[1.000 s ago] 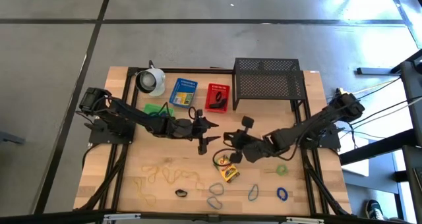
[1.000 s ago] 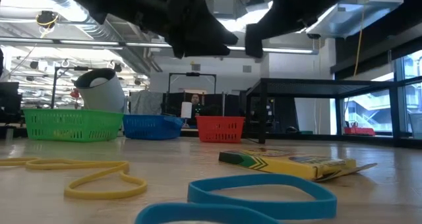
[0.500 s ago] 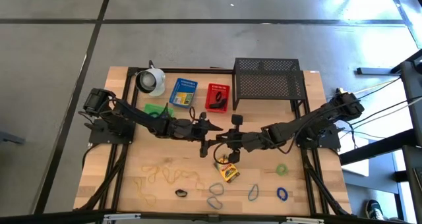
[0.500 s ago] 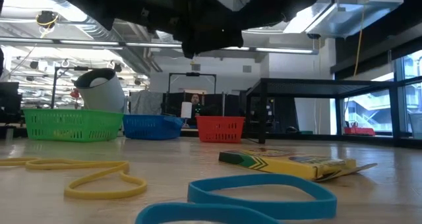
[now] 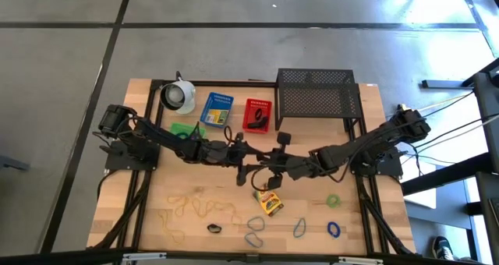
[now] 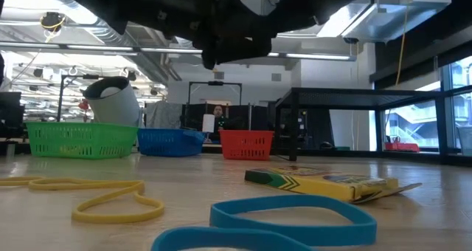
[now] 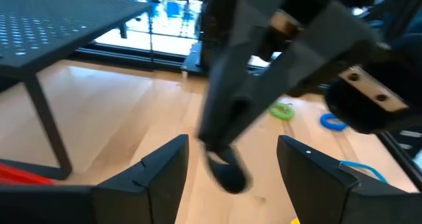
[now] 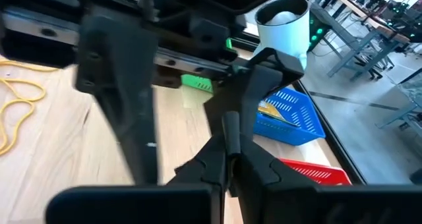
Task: Pick & Place Office Desk Supplies
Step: Put the black rubber band into the red bin, then put the yellow crayon box into the blue bin
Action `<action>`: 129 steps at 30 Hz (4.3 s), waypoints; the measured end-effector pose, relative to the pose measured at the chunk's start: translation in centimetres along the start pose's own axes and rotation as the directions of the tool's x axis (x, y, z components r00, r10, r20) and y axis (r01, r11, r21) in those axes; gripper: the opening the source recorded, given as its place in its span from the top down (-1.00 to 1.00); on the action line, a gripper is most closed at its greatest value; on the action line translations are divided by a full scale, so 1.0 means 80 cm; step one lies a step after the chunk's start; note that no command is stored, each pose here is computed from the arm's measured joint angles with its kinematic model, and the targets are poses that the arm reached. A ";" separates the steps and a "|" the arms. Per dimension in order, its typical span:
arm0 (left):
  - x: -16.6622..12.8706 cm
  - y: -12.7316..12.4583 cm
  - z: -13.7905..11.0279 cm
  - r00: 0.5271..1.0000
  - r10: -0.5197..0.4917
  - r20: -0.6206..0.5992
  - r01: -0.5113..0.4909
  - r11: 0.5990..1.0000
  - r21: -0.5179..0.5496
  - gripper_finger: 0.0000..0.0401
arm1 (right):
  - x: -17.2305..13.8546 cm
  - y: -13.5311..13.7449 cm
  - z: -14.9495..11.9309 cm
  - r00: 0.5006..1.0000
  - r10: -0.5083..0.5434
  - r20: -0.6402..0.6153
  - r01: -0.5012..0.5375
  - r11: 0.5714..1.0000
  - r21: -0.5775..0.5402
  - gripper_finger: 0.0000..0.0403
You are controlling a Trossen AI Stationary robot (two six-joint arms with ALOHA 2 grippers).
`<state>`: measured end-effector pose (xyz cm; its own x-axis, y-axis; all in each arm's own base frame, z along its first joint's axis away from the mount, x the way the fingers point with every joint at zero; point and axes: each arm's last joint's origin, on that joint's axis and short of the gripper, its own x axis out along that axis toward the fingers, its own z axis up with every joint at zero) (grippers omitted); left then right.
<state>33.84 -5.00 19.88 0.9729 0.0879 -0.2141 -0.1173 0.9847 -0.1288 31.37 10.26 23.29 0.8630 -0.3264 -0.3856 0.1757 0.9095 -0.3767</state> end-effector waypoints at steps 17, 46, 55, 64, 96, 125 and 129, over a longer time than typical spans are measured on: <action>0.002 0.014 0.001 0.996 0.093 0.004 -0.093 0.996 -0.006 0.89 | -0.001 0.001 0.001 1.000 -0.005 0.003 0.005 1.000 -0.002 0.90; 0.003 0.018 0.000 0.991 0.136 -0.003 -0.136 0.990 -0.026 0.96 | -0.092 -0.027 0.004 0.989 -0.128 -0.077 0.142 0.968 0.207 0.07; 0.005 0.041 0.002 0.953 0.301 0.009 -0.301 0.954 0.004 0.96 | -0.135 -0.015 0.013 0.999 0.049 0.002 -0.048 0.967 0.252 0.11; 0.010 0.121 0.008 0.911 0.411 -0.024 -0.412 0.907 -0.090 0.96 | -0.124 -0.006 0.008 0.999 0.037 -0.028 -0.030 0.974 0.226 0.12; 0.095 0.184 -0.036 0.808 0.479 -0.344 -0.505 0.863 0.016 0.70 | -0.104 -0.008 0.001 0.997 0.019 -0.080 -0.001 0.975 0.224 0.12; -0.001 0.058 0.062 0.886 0.070 -0.458 -0.098 0.994 -0.038 0.38 | -0.070 0.053 -0.034 0.793 0.530 -0.301 -0.518 0.846 0.126 0.12; -0.007 0.020 0.057 0.884 0.017 -0.467 -0.026 1.000 -0.012 0.42 | -0.050 0.084 -0.064 0.687 0.592 -0.421 -0.604 0.787 0.122 0.12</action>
<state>34.00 -2.80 24.17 0.7647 0.0243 -0.6440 -0.1447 0.9803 -0.1348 26.70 16.34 18.01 0.4980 0.2062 -0.8423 -0.3252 0.9448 0.0390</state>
